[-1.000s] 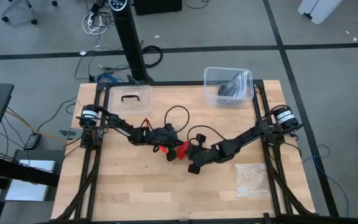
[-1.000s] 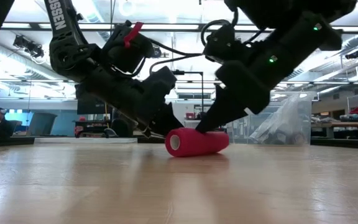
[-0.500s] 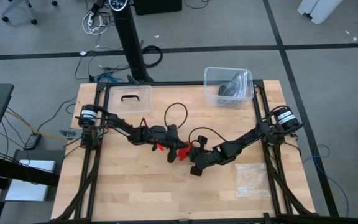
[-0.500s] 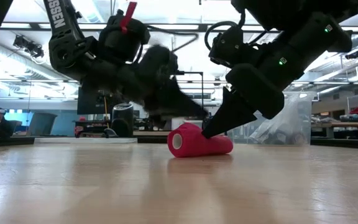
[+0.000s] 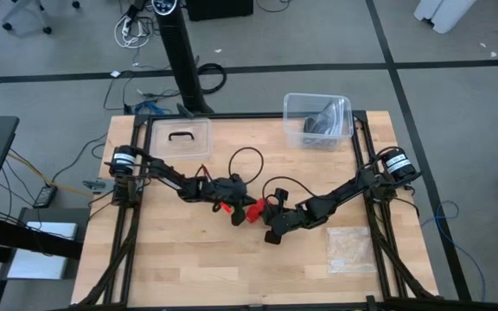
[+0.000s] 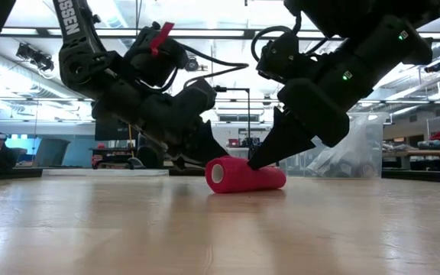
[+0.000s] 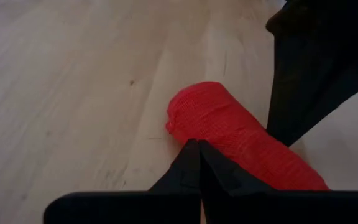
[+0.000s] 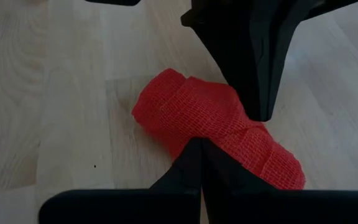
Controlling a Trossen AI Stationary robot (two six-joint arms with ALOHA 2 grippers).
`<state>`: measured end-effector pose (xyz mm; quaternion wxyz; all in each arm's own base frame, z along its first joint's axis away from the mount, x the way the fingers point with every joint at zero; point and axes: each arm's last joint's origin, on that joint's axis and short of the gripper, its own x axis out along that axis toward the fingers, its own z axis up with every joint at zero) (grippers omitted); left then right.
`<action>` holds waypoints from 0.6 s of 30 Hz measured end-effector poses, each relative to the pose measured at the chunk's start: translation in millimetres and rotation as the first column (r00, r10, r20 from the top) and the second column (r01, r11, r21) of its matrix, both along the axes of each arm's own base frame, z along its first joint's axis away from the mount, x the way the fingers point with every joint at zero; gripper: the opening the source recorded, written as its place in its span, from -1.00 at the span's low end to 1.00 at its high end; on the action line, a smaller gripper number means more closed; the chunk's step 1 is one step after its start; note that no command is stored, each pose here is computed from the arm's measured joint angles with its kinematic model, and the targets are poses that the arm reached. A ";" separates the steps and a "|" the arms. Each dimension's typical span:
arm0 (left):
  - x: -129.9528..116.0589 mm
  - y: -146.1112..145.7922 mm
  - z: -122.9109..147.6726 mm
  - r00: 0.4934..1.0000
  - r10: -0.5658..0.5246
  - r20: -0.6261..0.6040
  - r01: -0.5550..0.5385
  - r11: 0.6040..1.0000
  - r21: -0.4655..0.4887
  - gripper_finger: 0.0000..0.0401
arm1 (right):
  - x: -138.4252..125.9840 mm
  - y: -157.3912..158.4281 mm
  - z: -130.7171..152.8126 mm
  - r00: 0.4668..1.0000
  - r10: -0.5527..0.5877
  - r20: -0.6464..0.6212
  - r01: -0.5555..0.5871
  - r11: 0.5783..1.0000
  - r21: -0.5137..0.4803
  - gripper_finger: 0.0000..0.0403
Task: Roll bandage
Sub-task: Roll the red bandage
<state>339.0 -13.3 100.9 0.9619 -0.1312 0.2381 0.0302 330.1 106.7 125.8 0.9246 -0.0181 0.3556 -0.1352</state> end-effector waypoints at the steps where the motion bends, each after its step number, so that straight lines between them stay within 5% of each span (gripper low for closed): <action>1: -0.1 -0.3 -0.1 1.000 -0.002 -0.001 0.002 1.000 0.002 -1.00 | 0.0 0.0 0.0 1.000 0.000 0.000 0.000 1.000 0.000 -1.00; 14: -8.2 -2.7 -8.2 0.998 0.013 -0.067 -0.008 0.997 0.074 -1.00 | 0.2 0.0 -0.1 1.000 0.013 -0.004 -0.013 1.000 -0.011 -1.00; 18: -27.9 8.7 -0.8 0.996 0.069 -0.058 -0.068 0.998 0.011 -1.00 | -0.8 2.1 -0.5 1.000 0.024 -0.010 -0.024 1.000 -0.018 -1.00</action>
